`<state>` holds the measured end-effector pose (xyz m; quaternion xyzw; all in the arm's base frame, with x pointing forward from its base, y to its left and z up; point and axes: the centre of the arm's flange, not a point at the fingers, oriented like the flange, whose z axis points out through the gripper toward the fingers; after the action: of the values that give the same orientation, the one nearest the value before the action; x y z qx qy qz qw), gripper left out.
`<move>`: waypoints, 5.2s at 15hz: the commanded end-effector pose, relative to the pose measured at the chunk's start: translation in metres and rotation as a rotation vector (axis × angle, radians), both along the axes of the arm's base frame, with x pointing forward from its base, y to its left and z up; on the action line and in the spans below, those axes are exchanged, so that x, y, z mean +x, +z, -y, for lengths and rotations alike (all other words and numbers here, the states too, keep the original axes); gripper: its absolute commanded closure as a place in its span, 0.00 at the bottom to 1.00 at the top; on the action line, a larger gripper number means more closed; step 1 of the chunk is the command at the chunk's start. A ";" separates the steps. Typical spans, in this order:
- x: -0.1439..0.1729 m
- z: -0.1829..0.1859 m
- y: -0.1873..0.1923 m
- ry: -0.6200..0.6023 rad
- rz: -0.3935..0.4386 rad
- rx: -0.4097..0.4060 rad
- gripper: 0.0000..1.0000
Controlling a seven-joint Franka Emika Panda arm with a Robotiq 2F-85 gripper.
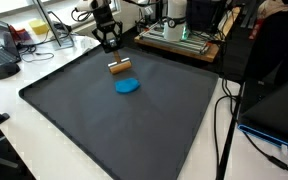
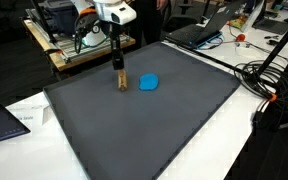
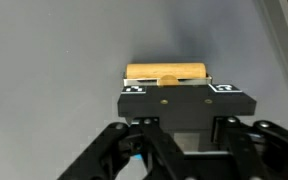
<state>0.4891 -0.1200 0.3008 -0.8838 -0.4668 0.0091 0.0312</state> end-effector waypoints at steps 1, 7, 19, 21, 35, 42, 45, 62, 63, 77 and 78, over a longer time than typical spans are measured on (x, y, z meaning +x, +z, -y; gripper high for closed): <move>-0.013 -0.002 0.003 -0.021 0.022 -0.006 0.78; -0.015 -0.012 0.017 -0.030 0.052 -0.002 0.78; 0.011 -0.055 0.070 -0.154 0.144 0.094 0.78; 0.018 -0.057 0.071 -0.223 0.171 0.137 0.78; 0.025 -0.057 0.062 -0.352 0.217 0.188 0.53; 0.036 -0.060 0.056 -0.388 0.225 0.151 0.78; 0.037 -0.060 0.057 -0.420 0.244 0.144 0.78; 0.051 -0.142 0.076 -0.610 0.266 -0.081 0.78; 0.051 -0.152 0.077 -0.600 0.264 -0.094 0.78; 0.045 -0.258 0.056 -0.370 0.234 -0.377 0.78; 0.045 -0.263 0.052 -0.350 0.227 -0.387 0.78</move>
<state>0.5246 0.1266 0.3591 -0.9475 -0.2705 -0.0233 -0.1689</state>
